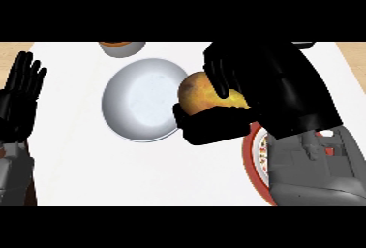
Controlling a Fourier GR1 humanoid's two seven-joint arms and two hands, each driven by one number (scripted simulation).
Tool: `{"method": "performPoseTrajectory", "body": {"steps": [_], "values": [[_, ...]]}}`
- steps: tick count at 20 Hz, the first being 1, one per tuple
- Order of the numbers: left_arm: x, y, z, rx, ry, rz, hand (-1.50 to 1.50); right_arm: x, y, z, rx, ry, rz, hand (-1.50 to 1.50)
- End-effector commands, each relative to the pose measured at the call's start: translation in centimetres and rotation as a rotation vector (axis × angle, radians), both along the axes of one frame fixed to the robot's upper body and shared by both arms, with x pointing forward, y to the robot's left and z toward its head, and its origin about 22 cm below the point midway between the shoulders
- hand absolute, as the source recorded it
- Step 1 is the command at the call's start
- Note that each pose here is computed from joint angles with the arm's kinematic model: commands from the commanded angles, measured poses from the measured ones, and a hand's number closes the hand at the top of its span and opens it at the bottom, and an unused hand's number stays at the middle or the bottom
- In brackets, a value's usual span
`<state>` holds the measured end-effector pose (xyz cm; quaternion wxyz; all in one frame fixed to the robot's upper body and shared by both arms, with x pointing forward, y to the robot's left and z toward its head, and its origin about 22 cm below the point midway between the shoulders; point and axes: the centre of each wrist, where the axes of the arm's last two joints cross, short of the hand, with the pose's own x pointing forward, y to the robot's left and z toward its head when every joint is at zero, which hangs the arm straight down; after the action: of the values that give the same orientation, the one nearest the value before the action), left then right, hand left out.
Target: Pick the pear from the plate and place it in the bowl
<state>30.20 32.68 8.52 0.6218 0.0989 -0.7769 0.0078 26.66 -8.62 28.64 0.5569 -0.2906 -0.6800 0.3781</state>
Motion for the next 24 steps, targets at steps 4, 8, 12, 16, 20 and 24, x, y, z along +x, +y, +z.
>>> {"method": "performPoseTrajectory", "body": {"steps": [4, 8, 12, 16, 20, 24], "values": [[0.6, 0.0, 0.3, 0.013, -0.014, -0.006, 0.0, 3.8, 5.7, -2.2, -0.012, 0.154, -0.041, 1.5], [0.3, 0.1, 0.2, -0.007, 0.012, -0.015, 0.0, 5.2, 8.0, -6.8, -0.028, 0.156, -0.071, 1.5], [-1.0, 0.0, -0.8, 0.006, 0.0, -0.019, 0.0, 7.7, 9.0, -8.2, -0.121, 0.145, -0.125, 1.5], [0.1, -1.8, 0.5, 0.005, -0.003, -0.017, 0.0, 8.5, 8.9, -12.9, -0.099, 0.23, -0.248, 1.5], [0.6, -1.9, 0.2, -0.021, -0.011, -0.031, 0.0, 9.7, 8.1, -15.4, 0.039, 0.285, -0.273, -1.5], [0.9, -2.4, -0.2, 0.009, -0.024, -0.032, 0.0, 10.0, 8.0, -16.0, 0.237, 0.239, -0.25, -1.5]]}}
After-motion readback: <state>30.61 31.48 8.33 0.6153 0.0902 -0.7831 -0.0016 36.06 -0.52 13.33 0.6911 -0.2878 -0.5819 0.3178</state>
